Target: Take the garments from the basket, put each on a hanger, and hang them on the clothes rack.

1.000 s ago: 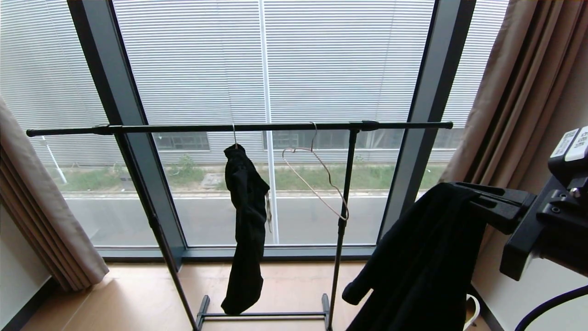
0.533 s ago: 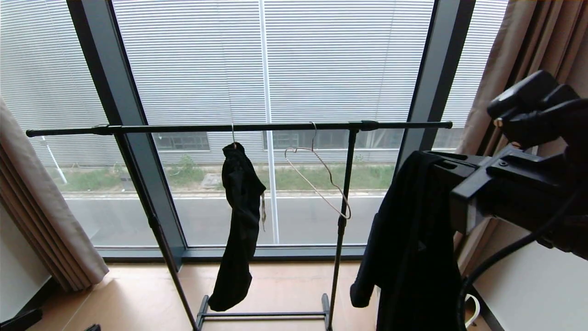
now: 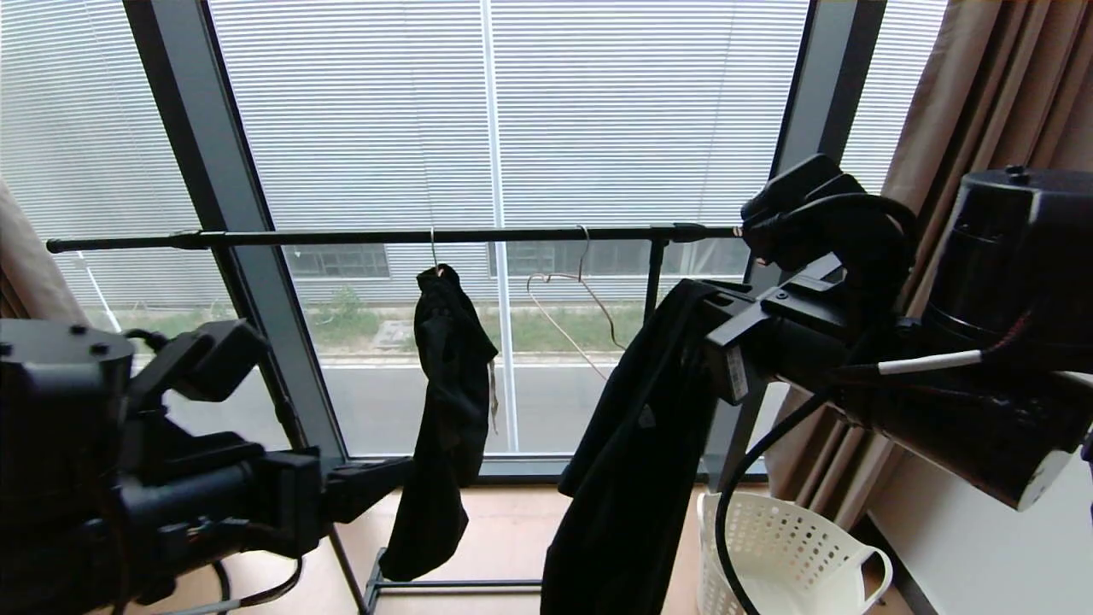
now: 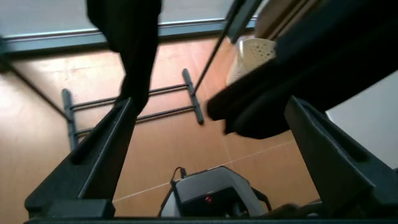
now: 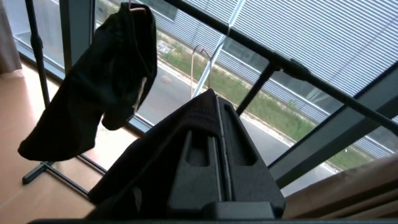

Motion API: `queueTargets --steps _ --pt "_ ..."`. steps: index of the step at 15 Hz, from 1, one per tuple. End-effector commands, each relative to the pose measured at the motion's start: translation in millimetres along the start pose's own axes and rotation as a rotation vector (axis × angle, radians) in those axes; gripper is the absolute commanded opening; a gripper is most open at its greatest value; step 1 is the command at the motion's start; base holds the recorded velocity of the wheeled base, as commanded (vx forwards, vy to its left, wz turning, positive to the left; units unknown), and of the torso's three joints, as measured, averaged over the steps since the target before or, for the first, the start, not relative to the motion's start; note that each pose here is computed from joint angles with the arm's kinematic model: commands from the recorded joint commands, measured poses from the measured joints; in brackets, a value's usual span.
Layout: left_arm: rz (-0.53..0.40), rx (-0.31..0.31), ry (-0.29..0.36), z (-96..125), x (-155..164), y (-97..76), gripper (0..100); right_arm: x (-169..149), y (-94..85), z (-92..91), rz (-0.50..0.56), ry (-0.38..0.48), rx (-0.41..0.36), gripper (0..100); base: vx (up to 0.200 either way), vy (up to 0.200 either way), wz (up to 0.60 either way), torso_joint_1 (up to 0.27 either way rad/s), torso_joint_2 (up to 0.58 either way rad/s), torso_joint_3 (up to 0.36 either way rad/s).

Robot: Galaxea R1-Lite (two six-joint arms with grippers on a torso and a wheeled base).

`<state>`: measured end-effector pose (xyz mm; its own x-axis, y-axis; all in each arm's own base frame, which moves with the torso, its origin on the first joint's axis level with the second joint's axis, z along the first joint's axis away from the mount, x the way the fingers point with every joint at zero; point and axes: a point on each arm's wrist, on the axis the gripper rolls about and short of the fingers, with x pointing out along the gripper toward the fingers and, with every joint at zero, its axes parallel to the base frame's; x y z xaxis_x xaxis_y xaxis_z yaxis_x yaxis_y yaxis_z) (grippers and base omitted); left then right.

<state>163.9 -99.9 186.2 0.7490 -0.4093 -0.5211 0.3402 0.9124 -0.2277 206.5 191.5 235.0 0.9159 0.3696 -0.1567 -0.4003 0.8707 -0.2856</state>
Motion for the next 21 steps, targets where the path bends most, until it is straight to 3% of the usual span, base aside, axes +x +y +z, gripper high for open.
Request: queueTargets --steps 1,4,6,10,17,21 --pt "-0.041 0.044 0.092 10 57 -30.3 100 17 14.8 -7.7 0.007 0.040 0.028 0 0.000 0.000 0.00 0.000 0.00 0.000" --pt "-0.082 0.072 0.109 14 75 -48.9 100 26 27.4 -12.5 -0.002 0.067 0.030 0 0.000 0.000 0.00 0.000 0.00 0.000" --pt "-0.124 0.106 0.133 13 92 -70.3 100 28 32.0 -15.0 0.008 0.074 0.025 0 0.000 0.000 0.00 0.000 0.00 0.000" --pt "-0.170 0.140 0.151 12 115 -97.0 100 27 35.3 -16.5 0.018 0.078 0.020 0 0.000 0.000 0.00 0.000 0.00 0.000" --pt "-0.160 0.142 0.160 13 146 -106.5 100 27 35.5 -18.7 0.019 0.085 0.017 0 0.000 0.000 0.00 0.000 0.00 0.000" --pt "-0.122 0.088 0.164 14 157 -98.9 100 19 28.5 -9.7 0.008 0.052 0.034 0 0.000 0.000 0.00 0.000 0.00 0.000"
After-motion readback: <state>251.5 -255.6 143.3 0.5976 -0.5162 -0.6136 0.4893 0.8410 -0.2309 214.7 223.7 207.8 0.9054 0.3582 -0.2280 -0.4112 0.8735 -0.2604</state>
